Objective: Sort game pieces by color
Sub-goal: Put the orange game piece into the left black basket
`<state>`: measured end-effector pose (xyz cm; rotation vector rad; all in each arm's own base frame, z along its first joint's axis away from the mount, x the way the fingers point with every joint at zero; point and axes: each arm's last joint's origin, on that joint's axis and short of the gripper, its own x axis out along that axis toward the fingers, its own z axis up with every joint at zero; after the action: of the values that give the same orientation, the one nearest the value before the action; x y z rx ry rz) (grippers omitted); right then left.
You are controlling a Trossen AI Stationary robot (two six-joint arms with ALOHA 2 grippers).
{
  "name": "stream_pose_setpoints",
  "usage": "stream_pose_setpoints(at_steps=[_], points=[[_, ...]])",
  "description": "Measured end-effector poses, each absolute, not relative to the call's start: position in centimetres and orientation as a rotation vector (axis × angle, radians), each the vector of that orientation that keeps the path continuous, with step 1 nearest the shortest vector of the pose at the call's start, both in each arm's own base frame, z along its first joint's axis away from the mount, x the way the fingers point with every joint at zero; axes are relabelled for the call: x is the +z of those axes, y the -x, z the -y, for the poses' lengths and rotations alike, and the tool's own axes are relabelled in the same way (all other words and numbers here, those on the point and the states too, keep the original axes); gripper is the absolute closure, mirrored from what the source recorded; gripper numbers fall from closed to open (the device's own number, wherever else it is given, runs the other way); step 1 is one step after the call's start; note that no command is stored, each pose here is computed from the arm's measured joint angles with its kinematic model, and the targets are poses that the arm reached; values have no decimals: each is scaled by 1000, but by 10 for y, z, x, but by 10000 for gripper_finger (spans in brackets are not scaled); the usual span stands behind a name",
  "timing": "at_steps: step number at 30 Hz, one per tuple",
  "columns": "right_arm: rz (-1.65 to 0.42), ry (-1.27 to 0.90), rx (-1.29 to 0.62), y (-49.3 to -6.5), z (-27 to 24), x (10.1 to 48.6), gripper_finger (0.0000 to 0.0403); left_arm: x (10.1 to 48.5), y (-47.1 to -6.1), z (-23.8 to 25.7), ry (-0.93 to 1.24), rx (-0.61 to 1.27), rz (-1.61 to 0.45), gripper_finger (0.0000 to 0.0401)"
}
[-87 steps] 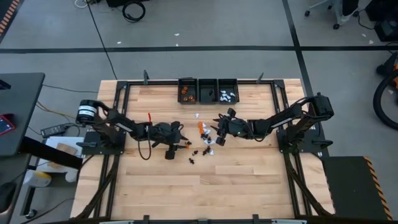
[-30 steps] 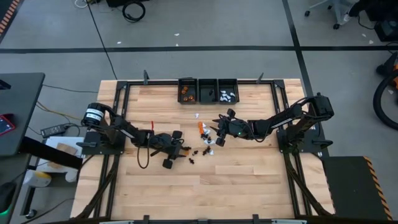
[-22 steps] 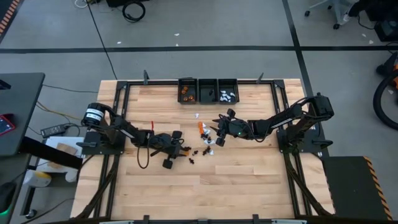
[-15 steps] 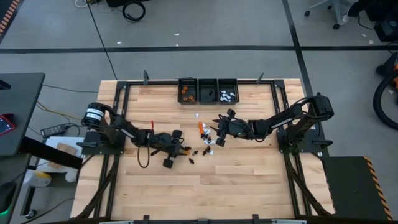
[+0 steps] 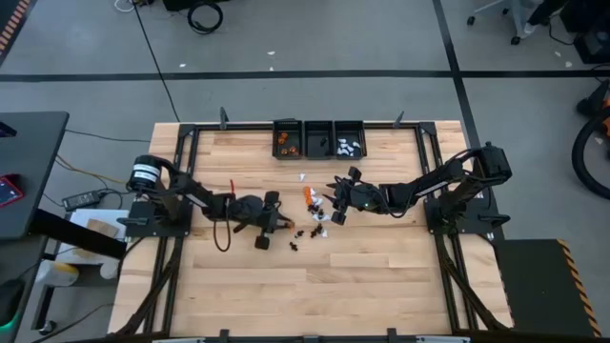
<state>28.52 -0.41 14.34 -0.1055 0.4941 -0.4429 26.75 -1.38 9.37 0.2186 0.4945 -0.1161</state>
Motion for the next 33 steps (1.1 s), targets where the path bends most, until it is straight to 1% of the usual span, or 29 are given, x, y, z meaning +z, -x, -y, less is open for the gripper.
stream_pose_setpoints(at_steps=[5,15,22,25,28,33], points=[[-495,108,-443,-285,4,143,238,103,-268,1,-218,-67,-460,340],[-468,91,-437,-286,4,145,238,112,-268,-40,-225,100,-409,341],[-471,97,-431,-286,4,145,238,119,-263,-72,-238,253,-354,341],[-471,98,-431,-286,4,145,238,119,-261,-80,-234,287,-352,341],[-460,96,-431,-287,4,146,238,122,-264,-83,-221,283,-338,340],[-443,73,-433,-288,5,147,238,126,-280,-79,-154,143,-363,335]])
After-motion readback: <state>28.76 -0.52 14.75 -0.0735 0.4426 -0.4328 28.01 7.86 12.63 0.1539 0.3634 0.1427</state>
